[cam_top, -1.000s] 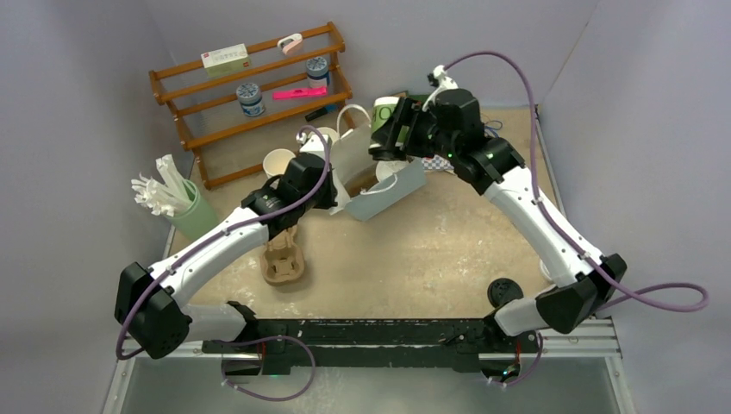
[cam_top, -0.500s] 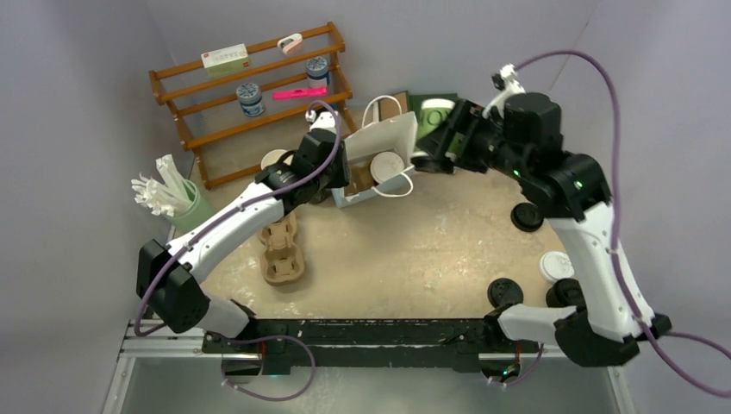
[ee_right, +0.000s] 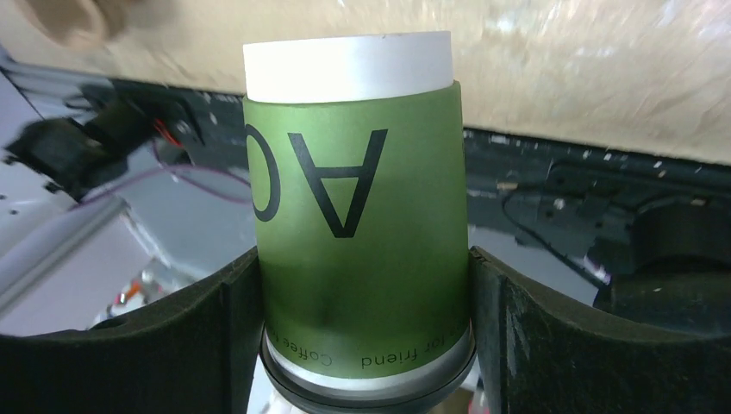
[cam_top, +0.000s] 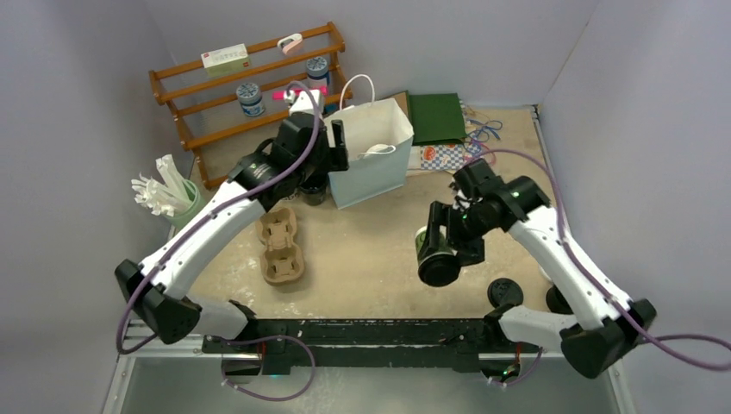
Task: Pack the takeout coffee
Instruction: Place the coffee cup at the center of the board.
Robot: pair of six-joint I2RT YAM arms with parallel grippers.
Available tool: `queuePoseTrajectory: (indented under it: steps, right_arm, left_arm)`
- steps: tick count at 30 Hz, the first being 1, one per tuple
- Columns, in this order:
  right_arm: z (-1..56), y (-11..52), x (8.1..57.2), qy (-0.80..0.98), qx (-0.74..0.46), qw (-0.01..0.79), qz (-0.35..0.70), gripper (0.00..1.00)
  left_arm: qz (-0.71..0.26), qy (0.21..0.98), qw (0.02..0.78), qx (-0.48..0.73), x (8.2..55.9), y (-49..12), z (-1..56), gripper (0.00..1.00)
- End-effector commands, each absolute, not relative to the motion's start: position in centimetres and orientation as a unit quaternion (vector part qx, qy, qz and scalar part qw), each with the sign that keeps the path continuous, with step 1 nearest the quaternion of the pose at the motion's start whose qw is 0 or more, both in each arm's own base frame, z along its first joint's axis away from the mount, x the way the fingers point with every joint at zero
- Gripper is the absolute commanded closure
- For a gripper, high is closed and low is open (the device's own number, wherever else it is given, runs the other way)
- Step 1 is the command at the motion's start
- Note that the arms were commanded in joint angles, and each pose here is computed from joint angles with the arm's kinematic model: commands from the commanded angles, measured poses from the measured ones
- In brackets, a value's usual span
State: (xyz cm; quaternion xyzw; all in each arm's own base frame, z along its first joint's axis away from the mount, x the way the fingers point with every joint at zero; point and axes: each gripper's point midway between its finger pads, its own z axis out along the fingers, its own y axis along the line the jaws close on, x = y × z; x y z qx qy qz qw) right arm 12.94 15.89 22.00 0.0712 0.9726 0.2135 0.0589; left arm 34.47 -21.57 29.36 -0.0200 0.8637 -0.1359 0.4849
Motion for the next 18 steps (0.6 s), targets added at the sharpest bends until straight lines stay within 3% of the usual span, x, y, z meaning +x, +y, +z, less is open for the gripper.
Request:
queuePoseTrajectory:
  steps: [1,7,11,18]
  right_arm:
    - [20.1,17.4,9.0,0.963,0.054,-0.09,0.248,0.61]
    - [17.6,18.7,7.7,0.942,0.055,-0.212,0.256,0.55]
    - [17.3,21.3,8.6,0.91,0.121,-0.26,0.298,0.54]
    - [15.4,24.9,11.4,0.841,0.296,-0.31,0.33,0.45]
  left_arm:
    - [-0.127,0.837,0.531,-0.012,32.2,-18.4,34.6,0.23]
    - [-0.278,0.82,0.485,0.123,26.5,-22.7,33.6,0.26]
    - [-0.381,0.758,0.506,0.158,21.7,-24.6,33.4,0.27]
    - [-0.388,0.725,0.506,0.26,18.5,-28.4,29.9,0.25]
